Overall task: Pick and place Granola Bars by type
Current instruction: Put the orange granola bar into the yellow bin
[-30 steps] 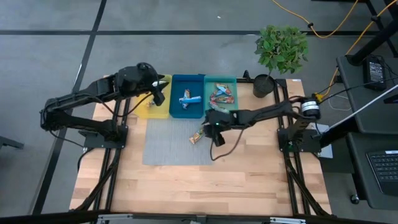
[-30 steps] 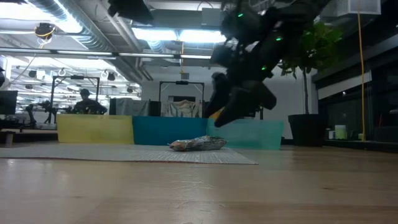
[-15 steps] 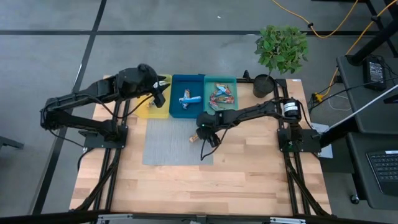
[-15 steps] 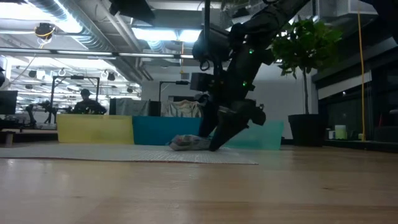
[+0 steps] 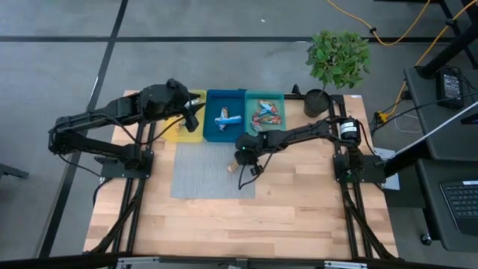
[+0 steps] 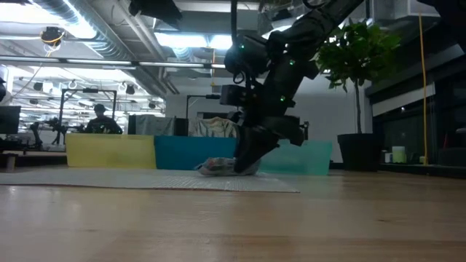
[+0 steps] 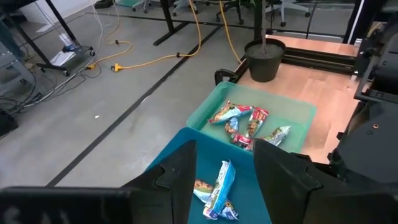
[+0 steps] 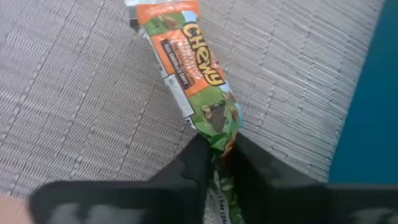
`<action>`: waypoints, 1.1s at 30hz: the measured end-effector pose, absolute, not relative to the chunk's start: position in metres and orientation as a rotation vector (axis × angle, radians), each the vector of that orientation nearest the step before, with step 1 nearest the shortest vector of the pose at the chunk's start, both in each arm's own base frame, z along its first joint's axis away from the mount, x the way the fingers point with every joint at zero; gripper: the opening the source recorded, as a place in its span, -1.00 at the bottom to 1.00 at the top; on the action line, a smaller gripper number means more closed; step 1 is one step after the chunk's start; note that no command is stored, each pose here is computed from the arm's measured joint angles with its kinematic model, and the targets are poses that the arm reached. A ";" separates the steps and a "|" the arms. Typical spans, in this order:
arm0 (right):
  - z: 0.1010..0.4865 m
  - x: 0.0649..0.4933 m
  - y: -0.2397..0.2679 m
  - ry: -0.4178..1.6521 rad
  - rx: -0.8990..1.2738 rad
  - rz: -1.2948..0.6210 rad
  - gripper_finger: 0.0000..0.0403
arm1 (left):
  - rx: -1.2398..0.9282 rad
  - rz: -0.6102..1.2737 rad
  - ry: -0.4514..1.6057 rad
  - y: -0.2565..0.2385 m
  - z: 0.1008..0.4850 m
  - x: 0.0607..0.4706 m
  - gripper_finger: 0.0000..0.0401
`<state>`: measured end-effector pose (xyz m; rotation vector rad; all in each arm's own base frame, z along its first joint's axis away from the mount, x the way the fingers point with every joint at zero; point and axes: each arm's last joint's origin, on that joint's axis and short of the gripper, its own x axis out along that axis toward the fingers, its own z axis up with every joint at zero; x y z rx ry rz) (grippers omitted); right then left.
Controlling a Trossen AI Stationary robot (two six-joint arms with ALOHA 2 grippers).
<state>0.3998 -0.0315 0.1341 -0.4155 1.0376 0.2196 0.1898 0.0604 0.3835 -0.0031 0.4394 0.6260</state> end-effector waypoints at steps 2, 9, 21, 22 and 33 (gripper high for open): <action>0.134 0.400 -0.033 1.034 -0.406 0.212 -0.80 | -0.003 0.626 0.440 0.060 0.383 0.190 -0.26; 0.135 0.401 -0.033 1.028 -0.407 0.209 -0.82 | -0.003 0.626 0.446 0.060 0.383 0.190 -0.25; 0.135 0.402 -0.004 1.017 -0.435 0.266 -0.85 | -0.003 0.627 0.447 0.060 0.383 0.190 -0.25; 0.135 0.402 -0.001 1.015 -0.440 0.273 -0.86 | -0.003 0.627 0.447 0.060 0.383 0.190 -0.26; 0.173 0.393 0.024 0.954 -0.465 0.207 -0.87 | -0.002 0.626 0.459 0.060 0.382 0.189 -0.28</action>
